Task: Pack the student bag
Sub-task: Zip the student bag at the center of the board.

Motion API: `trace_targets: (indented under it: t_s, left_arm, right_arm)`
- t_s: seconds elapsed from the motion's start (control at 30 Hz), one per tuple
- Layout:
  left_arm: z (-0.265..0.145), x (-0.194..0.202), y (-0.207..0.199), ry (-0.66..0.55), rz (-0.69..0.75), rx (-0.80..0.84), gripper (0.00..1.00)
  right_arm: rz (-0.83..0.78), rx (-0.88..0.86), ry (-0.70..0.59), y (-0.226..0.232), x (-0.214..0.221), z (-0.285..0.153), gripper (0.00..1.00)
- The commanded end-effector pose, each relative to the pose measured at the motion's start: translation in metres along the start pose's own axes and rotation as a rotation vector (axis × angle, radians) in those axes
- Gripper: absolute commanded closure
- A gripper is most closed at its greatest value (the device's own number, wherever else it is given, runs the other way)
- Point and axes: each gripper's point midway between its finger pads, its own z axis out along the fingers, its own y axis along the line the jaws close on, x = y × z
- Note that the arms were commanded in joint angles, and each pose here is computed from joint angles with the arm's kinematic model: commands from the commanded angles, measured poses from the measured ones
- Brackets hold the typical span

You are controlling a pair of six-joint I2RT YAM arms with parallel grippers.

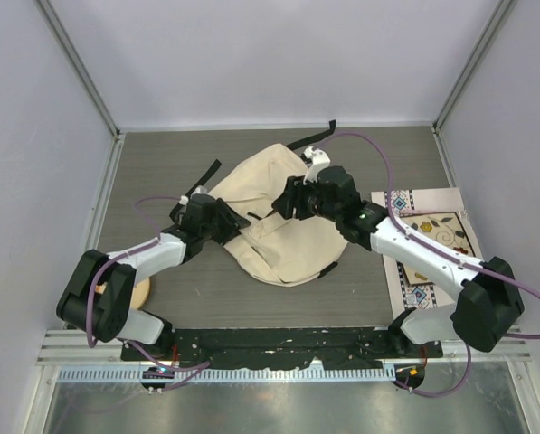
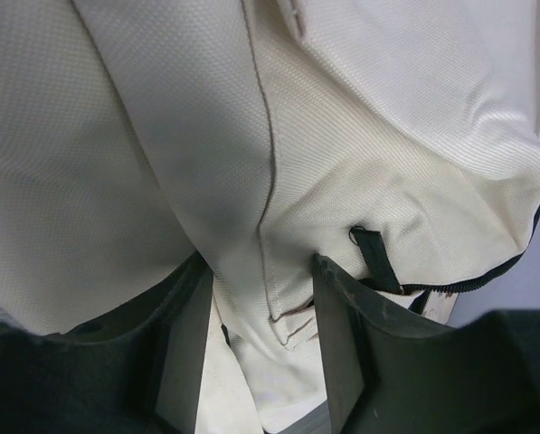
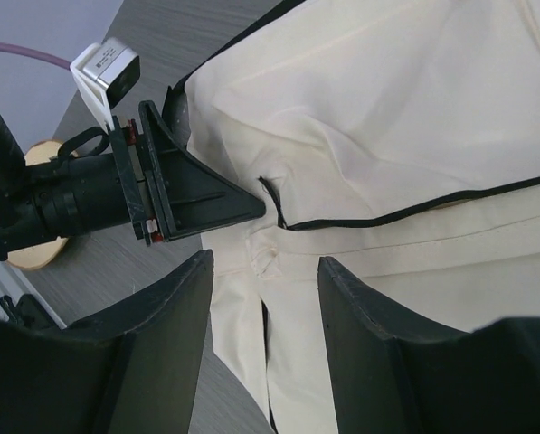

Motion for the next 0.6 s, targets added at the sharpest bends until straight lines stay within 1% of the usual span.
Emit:
trace_targets:
  t_s: [0.0,0.03,0.1,0.13,0.2,0.23,0.3,0.33,0.37,0.4,0.57]
  left_arm:
    - [-0.006,-0.017,-0.027,-0.085,-0.013,0.114,0.53]
    - [-0.005,-0.017,-0.027,-0.086,-0.013,0.112,0.56]
    - [-0.004,-0.017,-0.029,-0.083,-0.009,0.118,0.62]
    - [-0.003,-0.018,-0.03,-0.082,-0.009,0.12,0.7]
    - [-0.003,-0.018,-0.033,-0.077,-0.007,0.13,0.76]
    - [-0.003,-0.018,-0.035,-0.076,-0.003,0.135,0.83]
    - [-0.003,-0.018,-0.035,-0.079,-0.002,0.137,0.89]
    - [-0.004,-0.018,-0.036,-0.079,0.003,0.14,0.95]
    - [-0.006,-0.02,-0.038,-0.084,0.007,0.146,0.96]
    - [-0.006,-0.019,-0.039,-0.083,0.01,0.15,1.0]
    - [-0.013,-0.023,-0.047,-0.094,0.055,0.174,1.0]
  right_arm:
    - [-0.094,-0.087,0.013,0.027,-0.009,0.008,0.46]
    - [-0.102,-0.074,0.053,0.024,0.001,0.015,0.46]
    - [-0.125,-0.076,0.062,0.029,0.001,0.022,0.46]
    - [-0.138,-0.073,0.074,0.028,0.004,0.025,0.46]
    - [-0.166,-0.071,0.092,0.031,0.005,0.035,0.46]
    - [-0.187,-0.066,0.106,0.03,0.008,0.038,0.46]
    - [-0.212,-0.061,0.136,0.03,0.011,0.05,0.46]
    - [-0.225,-0.052,0.159,0.027,0.016,0.055,0.46]
    - [-0.246,-0.054,0.156,0.029,0.012,0.059,0.46]
    - [-0.256,-0.032,0.183,0.022,0.021,0.068,0.46]
    - [-0.319,-0.017,0.249,0.019,0.03,0.088,0.46]
